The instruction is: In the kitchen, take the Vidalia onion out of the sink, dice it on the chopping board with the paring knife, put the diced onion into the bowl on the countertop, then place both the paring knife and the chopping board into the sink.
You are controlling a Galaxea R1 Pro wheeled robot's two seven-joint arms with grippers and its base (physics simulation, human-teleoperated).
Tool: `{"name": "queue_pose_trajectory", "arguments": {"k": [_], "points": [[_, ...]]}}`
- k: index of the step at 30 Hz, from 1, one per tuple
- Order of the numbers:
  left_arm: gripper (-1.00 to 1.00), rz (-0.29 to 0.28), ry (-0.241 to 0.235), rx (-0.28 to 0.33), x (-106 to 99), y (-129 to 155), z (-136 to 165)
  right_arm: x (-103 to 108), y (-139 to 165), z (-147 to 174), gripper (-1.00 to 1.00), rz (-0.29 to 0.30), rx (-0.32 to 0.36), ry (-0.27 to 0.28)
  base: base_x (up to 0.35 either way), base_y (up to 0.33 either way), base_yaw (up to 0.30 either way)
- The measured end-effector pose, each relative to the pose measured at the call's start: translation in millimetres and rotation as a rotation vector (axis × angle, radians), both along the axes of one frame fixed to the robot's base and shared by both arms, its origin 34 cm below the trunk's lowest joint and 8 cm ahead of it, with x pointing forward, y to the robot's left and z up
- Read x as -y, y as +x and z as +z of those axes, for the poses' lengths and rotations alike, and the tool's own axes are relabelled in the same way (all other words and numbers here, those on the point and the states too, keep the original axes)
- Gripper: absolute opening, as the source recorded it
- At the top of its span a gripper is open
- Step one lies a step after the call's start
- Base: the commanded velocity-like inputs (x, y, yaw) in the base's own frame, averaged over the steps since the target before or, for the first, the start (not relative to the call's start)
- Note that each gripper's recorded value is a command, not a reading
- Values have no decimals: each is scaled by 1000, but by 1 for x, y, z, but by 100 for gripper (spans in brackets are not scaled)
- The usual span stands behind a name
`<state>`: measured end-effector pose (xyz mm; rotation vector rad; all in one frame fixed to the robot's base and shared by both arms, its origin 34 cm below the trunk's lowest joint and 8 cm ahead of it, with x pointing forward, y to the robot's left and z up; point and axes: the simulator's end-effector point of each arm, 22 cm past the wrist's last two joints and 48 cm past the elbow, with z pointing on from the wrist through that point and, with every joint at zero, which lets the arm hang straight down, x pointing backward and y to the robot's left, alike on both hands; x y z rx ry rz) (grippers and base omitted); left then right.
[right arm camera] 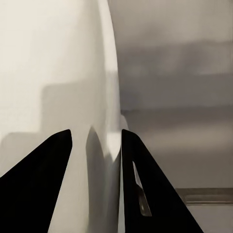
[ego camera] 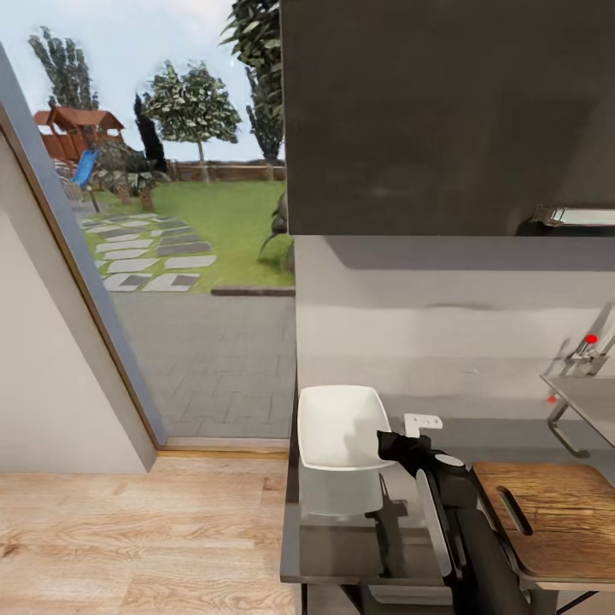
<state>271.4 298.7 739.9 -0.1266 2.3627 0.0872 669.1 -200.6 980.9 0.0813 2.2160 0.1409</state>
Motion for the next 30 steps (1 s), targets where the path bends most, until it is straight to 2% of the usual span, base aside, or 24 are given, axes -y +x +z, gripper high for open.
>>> {"name": "queue_pose_trajectory", "arguments": {"k": [8,30], "points": [[100,0,0,0,0,0,0,0,0,0,-100,-1,0,0,71,-77,0],[100,0,0,-1,0,0,0,0,1,4,-100,1,9,2,4,-4,0]]}}
